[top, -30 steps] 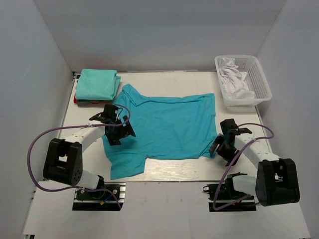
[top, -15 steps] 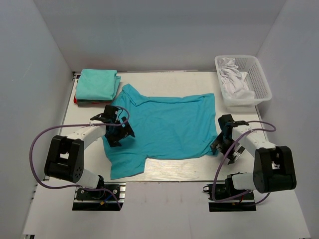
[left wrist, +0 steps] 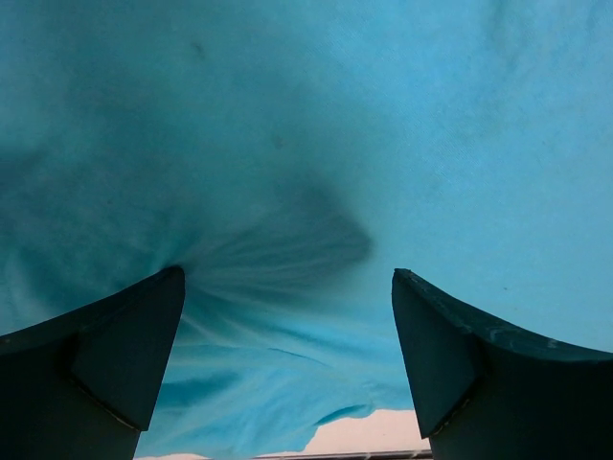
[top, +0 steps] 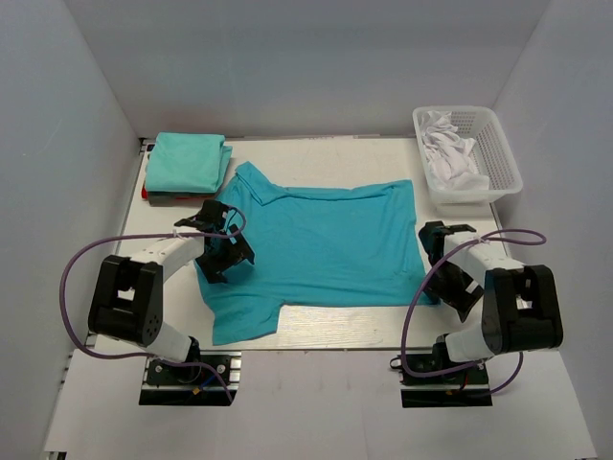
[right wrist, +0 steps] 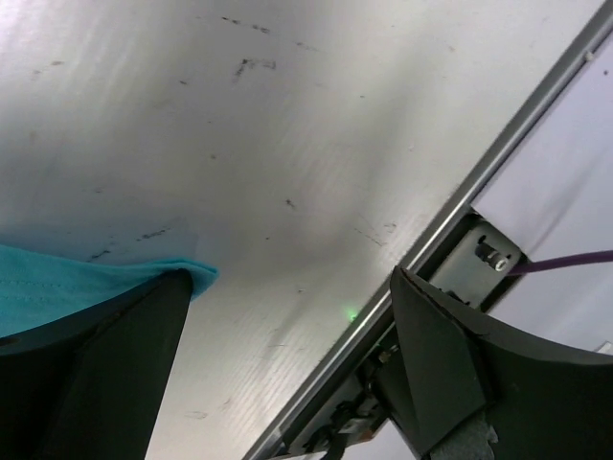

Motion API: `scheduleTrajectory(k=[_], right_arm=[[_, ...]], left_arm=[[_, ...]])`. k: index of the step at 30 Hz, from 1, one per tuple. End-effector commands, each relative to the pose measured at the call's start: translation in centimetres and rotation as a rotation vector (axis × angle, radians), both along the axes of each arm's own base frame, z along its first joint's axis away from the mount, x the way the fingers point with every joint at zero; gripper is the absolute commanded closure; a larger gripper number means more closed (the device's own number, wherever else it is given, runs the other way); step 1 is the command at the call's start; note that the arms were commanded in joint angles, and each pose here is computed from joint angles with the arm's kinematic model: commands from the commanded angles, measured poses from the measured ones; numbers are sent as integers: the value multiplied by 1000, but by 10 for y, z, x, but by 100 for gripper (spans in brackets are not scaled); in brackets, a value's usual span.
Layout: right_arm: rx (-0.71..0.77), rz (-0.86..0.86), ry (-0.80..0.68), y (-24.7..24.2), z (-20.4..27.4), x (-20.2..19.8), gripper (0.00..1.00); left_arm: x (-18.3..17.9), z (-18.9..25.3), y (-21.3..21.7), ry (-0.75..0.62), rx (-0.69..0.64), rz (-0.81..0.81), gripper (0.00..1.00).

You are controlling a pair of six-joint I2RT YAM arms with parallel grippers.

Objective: Fold and stack the t-shirts
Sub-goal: Flatten out the tshirt

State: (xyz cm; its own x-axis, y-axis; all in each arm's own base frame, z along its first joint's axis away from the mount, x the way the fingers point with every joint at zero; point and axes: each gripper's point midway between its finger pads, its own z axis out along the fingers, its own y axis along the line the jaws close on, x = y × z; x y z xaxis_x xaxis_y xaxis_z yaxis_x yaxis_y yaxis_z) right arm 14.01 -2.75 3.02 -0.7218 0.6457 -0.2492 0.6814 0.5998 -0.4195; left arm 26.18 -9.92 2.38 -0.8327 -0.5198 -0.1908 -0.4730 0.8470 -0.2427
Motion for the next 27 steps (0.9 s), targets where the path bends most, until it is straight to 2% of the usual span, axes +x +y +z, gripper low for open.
scheduleTrajectory(k=[1, 6, 9, 11, 12, 14, 15, 17, 21, 22, 25, 26, 27], right_arm=[[-99, -4, 83, -17, 11, -16, 10], [-47, 62, 60, -12, 20, -10, 10], [139, 194, -132, 16, 23, 26, 10], [192, 301, -272, 25, 43, 49, 10], [279, 359, -396, 43, 59, 72, 10], [292, 433, -470, 49, 76, 86, 10], [357, 493, -525, 65, 91, 97, 10], [382, 593, -572, 74, 101, 113, 10], [418, 682, -597, 96, 105, 151, 10], [425, 695, -627, 102, 107, 166, 10], [415, 766, -765, 118, 123, 214, 10], [412, 774, -754, 119, 121, 218, 10], [384, 754, -692, 115, 99, 229, 10]], left_arm=[[-5, -1, 12, 28, 84, -6, 0], [4, 12, 5, -18, 52, -56, 0], [8, 27, -9, -70, -23, -108, 0], [13, 41, -12, -119, -39, -120, 0], [21, 53, -14, -160, -43, -130, 0], [27, 64, -12, -193, -32, -137, 0], [36, 74, -11, -227, -16, -137, 0], [45, 85, -10, -266, -2, -159, 0], [86, 97, -13, -311, 33, -148, 0], [91, 85, -14, -277, 39, -150, 0], [132, 83, -20, -322, 26, -139, 0], [134, 71, -21, -298, 30, -140, 0], [149, 76, -23, -317, 35, -135, 0]])
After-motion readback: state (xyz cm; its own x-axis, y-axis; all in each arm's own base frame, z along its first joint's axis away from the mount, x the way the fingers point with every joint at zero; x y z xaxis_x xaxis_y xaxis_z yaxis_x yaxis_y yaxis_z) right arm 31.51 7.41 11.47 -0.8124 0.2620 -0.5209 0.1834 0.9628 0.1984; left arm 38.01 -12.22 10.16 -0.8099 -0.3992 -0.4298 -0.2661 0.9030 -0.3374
